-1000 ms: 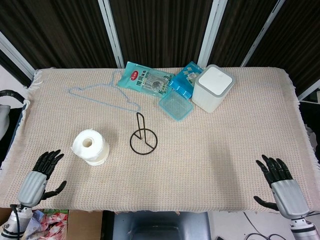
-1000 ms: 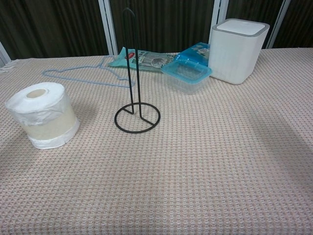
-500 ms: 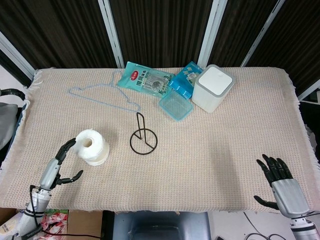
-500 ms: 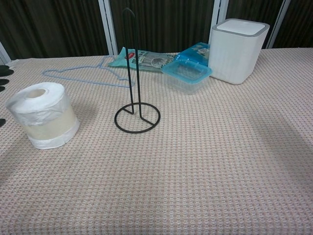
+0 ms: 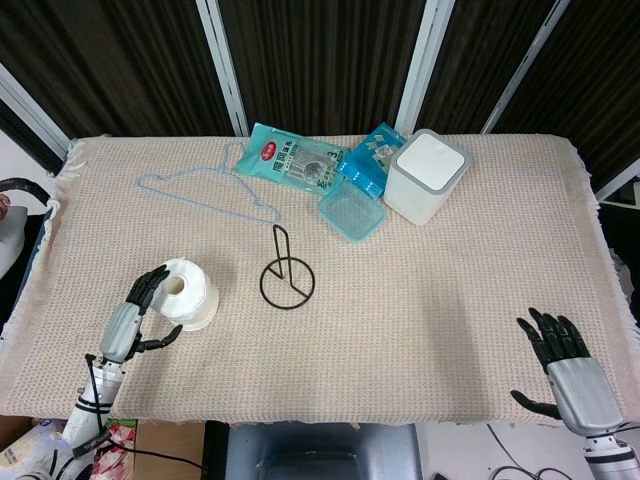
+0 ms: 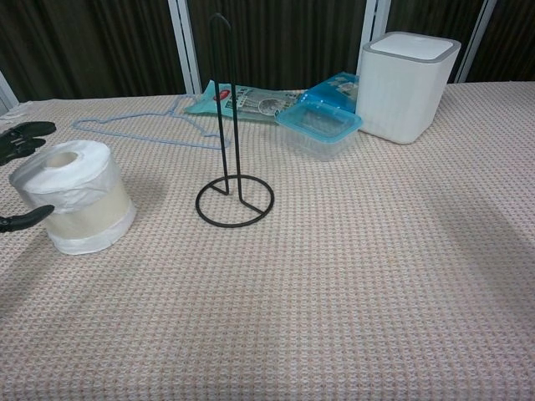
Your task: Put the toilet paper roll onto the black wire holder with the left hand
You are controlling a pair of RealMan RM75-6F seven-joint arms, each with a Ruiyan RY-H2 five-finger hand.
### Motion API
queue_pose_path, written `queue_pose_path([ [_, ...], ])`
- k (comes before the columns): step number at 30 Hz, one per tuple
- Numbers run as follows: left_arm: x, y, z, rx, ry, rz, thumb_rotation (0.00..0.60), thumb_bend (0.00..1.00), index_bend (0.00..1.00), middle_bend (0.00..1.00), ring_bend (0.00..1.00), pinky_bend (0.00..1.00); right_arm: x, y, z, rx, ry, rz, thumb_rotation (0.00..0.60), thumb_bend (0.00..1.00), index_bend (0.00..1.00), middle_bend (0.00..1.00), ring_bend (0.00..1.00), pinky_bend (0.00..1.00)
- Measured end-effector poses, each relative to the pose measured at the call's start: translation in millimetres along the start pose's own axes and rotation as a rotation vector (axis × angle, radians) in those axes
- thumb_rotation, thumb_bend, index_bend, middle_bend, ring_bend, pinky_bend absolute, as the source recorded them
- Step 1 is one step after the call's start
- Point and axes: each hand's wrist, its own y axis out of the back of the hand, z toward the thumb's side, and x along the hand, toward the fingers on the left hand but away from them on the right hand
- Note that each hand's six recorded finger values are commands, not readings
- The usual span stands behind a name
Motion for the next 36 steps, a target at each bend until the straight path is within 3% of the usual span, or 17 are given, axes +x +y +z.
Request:
queue_pose_path([
  [7, 5.0, -3.4, -4.4, -0.042, 0.021, -0.017, 0.6, 0.3, 0.0, 0.0, 0.0, 0.0, -0.6, -1.6, 0.7, 0.0, 0.003, 0.007, 0.6, 0.14, 0.0, 0.0, 0.0, 0.0],
  [15, 14.1, -11.9, -6.5, -0.053, 0.042, -0.068, 0.6, 0.29, 0.0, 0.0, 0.0, 0.09, -0.7, -1.3, 0.2, 0.0, 0.0, 0.006, 0.6, 0.14, 0.0, 0.0, 0.0, 0.0],
  [22, 23.7, -15.2, -9.6, -0.06, 0.076, -0.041, 0.6, 0.31, 0.0, 0.0, 0.01, 0.27, -0.4, -0.9, -0.1, 0.001, 0.0, 0.006, 0.6, 0.14, 0.0, 0.0, 0.0, 0.0],
  [24, 25.5, -15.7, -11.5, -0.05, 0.088, -0.029, 0.6, 0.32, 0.0, 0.02, 0.05, 0.36, -0.2, -0.7, 0.0, 0.001, 0.0, 0.006, 0.6, 0.14, 0.0, 0.0, 0.0, 0.0],
  [27, 28.4, -16.5, -14.8, -0.032, 0.105, -0.015, 0.6, 0.34, 0.03, 0.13, 0.19, 0.51, 0.3, -0.6, 0.4, 0.0, 0.002, 0.006, 0.6, 0.14, 0.0, 0.0, 0.0, 0.0],
  [32, 30.0, -15.6, -16.0, -0.039, 0.116, 0.012, 0.6, 0.45, 0.22, 0.38, 0.42, 0.74, 0.6, 0.3, 0.3, -0.003, 0.004, 0.004, 0.6, 0.14, 0.0, 0.0, 0.0, 0.0],
  [36, 28.6, -11.1, -9.9, -0.074, 0.09, 0.05, 0.6, 0.51, 0.26, 0.46, 0.49, 0.82, 1.2, 0.1, 0.5, -0.004, 0.007, 0.007, 0.6, 0.14, 0.0, 0.0, 0.0, 0.0],
])
